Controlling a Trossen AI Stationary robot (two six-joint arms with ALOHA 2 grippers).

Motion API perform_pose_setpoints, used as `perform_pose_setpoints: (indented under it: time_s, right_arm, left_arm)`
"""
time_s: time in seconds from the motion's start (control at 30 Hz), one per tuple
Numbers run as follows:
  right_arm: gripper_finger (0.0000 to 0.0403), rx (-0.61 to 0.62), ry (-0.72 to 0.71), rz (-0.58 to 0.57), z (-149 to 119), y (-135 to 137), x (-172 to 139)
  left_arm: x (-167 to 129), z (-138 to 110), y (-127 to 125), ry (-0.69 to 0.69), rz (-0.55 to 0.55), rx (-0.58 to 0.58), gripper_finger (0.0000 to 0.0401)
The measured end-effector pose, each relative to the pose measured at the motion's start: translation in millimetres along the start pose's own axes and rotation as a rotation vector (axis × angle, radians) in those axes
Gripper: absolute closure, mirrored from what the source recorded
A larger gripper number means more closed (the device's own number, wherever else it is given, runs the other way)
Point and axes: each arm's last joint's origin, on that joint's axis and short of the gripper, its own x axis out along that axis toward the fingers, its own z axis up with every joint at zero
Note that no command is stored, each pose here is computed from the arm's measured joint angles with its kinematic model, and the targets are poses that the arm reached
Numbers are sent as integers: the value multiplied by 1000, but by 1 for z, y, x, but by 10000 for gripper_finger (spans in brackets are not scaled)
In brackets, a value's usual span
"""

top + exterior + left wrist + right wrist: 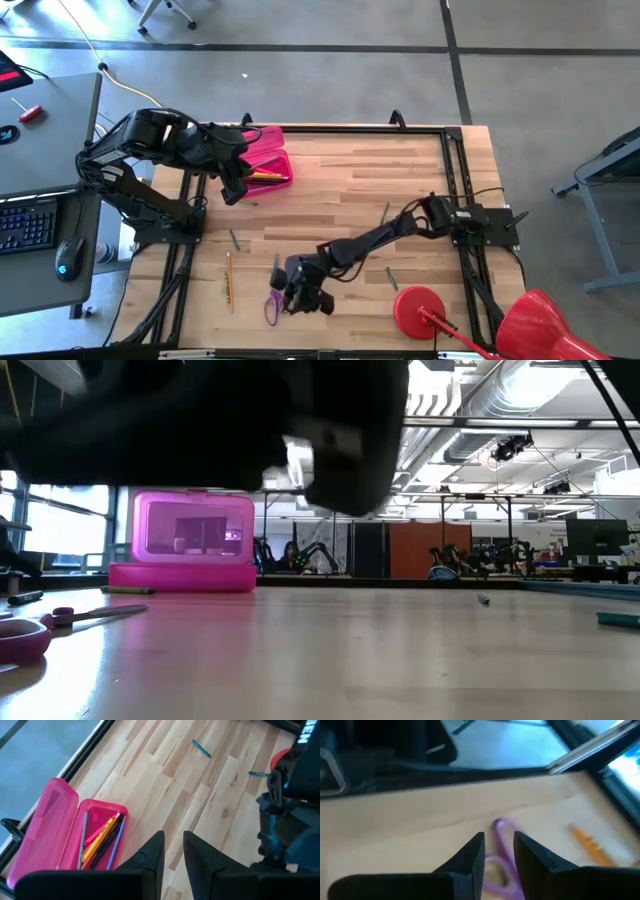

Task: Pick & place school supplies into a supply box
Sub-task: Put the scissors into the supply box

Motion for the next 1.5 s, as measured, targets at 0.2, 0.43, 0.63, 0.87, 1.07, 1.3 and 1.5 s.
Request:
perform_pose_setpoints:
  time_s: [0.2,0.43,0.63,0.87,1.07,1.3,1.5]
  right_arm:
    - [325,26,73,-92,-3,-2,2]
    - [325,182,113,-123,-5,0,3]
    - [325,197,131,-85,-1,10,8]
    - [325,172,87,-78,-4,11,15]
    - [325,214,81,-75,-17,16,28]
    - [325,224,129,-87,-20,18,28]
    - [325,219,176,-48,-34,24,34]
  left_arm:
    - [0,1,-1,-3,-28,-49,300]
    - [0,6,-4,-43,-64,-69,300]
    - [0,7,-5,-60,-73,-63,300]
    - [-1,11,-7,-93,-93,-72,300]
    - [-1,11,-7,-88,-108,-70,300]
    - [-1,11,-7,-84,-114,-47,300]
    - [-1,10,-8,-75,-129,-31,300]
